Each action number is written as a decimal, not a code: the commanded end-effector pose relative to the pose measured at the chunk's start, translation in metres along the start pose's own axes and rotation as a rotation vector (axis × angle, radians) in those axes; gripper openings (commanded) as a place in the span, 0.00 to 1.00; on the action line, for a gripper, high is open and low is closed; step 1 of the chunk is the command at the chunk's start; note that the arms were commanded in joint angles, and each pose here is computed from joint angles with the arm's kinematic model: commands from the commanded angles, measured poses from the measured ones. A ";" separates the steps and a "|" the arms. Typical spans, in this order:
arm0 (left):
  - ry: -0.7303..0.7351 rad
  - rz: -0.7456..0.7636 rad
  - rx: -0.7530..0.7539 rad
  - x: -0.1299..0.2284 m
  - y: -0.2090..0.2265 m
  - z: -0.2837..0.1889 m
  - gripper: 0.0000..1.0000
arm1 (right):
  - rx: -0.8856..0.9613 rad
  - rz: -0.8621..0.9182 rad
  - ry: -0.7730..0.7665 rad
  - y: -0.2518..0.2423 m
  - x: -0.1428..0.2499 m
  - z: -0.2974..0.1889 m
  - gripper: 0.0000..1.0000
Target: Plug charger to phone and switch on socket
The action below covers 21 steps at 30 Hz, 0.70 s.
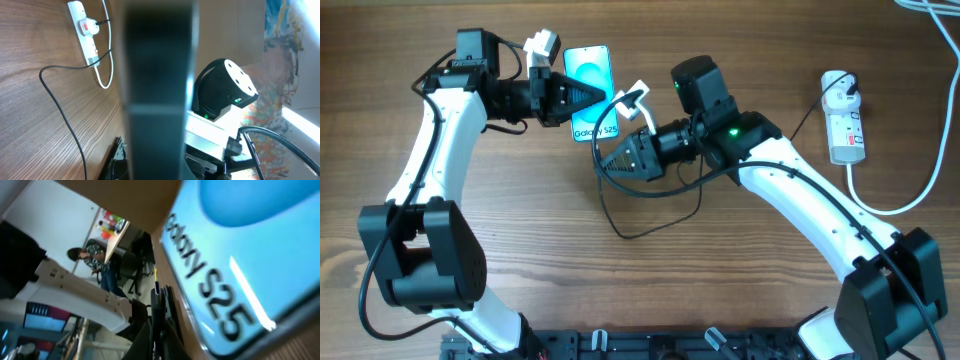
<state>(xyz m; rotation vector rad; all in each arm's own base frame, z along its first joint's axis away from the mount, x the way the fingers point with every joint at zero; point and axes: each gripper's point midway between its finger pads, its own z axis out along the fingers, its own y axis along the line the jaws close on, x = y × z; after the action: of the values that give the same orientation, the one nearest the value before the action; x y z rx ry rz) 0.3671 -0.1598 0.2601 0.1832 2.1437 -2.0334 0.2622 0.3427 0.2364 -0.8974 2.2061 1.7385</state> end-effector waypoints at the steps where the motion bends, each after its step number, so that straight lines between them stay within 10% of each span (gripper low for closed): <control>1: -0.023 0.052 0.049 -0.004 -0.020 -0.010 0.04 | 0.050 0.038 -0.030 -0.002 -0.008 -0.002 0.04; 21: -0.036 0.008 0.047 -0.003 -0.019 -0.015 0.04 | 0.010 0.047 -0.024 0.005 -0.009 -0.002 0.04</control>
<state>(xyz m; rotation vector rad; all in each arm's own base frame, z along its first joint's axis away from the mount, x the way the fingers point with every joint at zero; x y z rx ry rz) 0.3714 -0.1445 0.2596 0.1126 2.1420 -2.0252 0.2701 0.3434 0.2336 -0.8150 2.2596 1.7109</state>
